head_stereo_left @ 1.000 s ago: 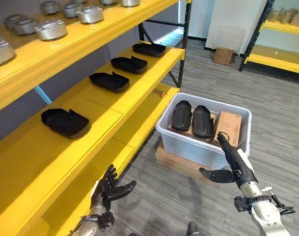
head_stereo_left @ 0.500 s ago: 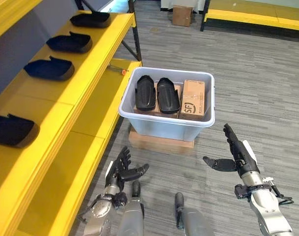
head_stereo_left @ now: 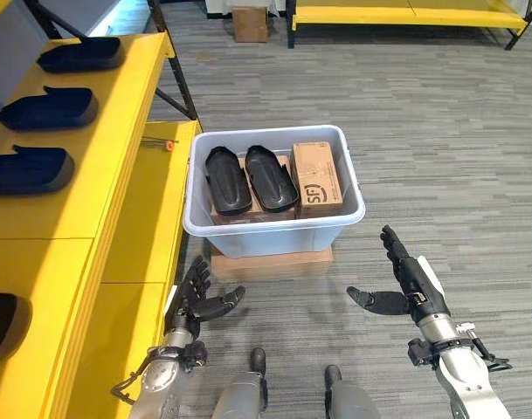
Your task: Move parts from the plastic box to the shelf.
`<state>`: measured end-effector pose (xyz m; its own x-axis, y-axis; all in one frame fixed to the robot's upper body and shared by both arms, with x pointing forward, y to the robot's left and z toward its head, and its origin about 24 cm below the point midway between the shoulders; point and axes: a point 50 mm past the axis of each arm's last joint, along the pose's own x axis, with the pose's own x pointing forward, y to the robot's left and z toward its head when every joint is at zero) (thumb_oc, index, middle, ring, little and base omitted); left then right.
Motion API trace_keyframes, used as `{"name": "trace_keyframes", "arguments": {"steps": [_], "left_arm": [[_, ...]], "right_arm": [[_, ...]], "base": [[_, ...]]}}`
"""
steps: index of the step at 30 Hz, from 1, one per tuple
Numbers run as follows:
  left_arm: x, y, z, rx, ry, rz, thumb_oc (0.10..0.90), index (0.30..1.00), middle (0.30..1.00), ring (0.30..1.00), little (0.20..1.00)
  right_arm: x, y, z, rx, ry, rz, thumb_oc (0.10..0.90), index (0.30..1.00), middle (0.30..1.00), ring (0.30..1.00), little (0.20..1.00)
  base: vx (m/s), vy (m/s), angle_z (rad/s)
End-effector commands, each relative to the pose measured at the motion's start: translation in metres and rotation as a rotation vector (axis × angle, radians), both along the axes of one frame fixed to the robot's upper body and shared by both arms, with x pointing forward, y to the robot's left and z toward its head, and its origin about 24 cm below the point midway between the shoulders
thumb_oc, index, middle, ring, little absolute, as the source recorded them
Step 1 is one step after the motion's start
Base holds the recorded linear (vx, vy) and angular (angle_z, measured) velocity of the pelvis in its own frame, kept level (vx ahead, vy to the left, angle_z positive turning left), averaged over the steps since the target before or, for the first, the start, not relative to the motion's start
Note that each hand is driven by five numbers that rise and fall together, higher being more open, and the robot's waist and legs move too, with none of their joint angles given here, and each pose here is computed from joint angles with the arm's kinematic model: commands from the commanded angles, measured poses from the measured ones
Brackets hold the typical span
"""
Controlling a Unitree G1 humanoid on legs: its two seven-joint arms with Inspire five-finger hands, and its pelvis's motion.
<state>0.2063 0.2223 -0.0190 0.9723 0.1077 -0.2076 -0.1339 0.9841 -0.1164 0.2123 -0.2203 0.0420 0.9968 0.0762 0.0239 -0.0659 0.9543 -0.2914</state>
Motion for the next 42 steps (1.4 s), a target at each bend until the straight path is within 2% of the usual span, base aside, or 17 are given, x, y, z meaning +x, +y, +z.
{"name": "trace_keyframes", "arguments": {"steps": [1, 19, 26, 35, 42], "left_arm": [[0.006, 0.006, 0.033, 0.031, -0.183, -0.013, 0.900, 1.000, 1.000, 1.000, 1.000], [0.018, 0.004, 0.041, 0.079, -0.200, -0.048, 0.900, 1.000, 1.000, 1.000, 1.000], [0.014, 0.012, 0.036, 0.094, -0.179, -0.011, 0.900, 1.000, 1.000, 1.000, 1.000], [-0.002, 0.006, 0.021, 0.036, -0.131, -0.013, 0.900, 1.000, 1.000, 1.000, 1.000], [-0.002, 0.006, 0.021, 0.021, -0.131, 0.001, 0.900, 1.000, 1.000, 1.000, 1.000]], "right_arm": [[0.009, -0.004, 0.037, -0.012, -0.192, 0.023, 0.900, 1.000, 1.000, 1.000, 1.000], [0.022, 0.021, 0.038, 0.020, -0.209, 0.086, 0.900, 1.000, 1.000, 1.000, 1.000], [0.023, 0.020, 0.040, -0.004, -0.214, 0.104, 0.900, 1.000, 1.000, 1.000, 1.000], [0.017, 0.011, 0.038, -0.016, -0.189, 0.100, 0.900, 1.000, 1.000, 1.000, 1.000], [0.018, 0.010, 0.038, -0.017, -0.184, 0.095, 0.900, 1.000, 1.000, 1.000, 1.000]], "base": [[0.06, 0.066, -0.05], [0.08, 0.172, -0.10], [0.18, -0.040, -0.10], [0.19, -0.092, 0.16], [0.12, -0.075, 0.02]]}}
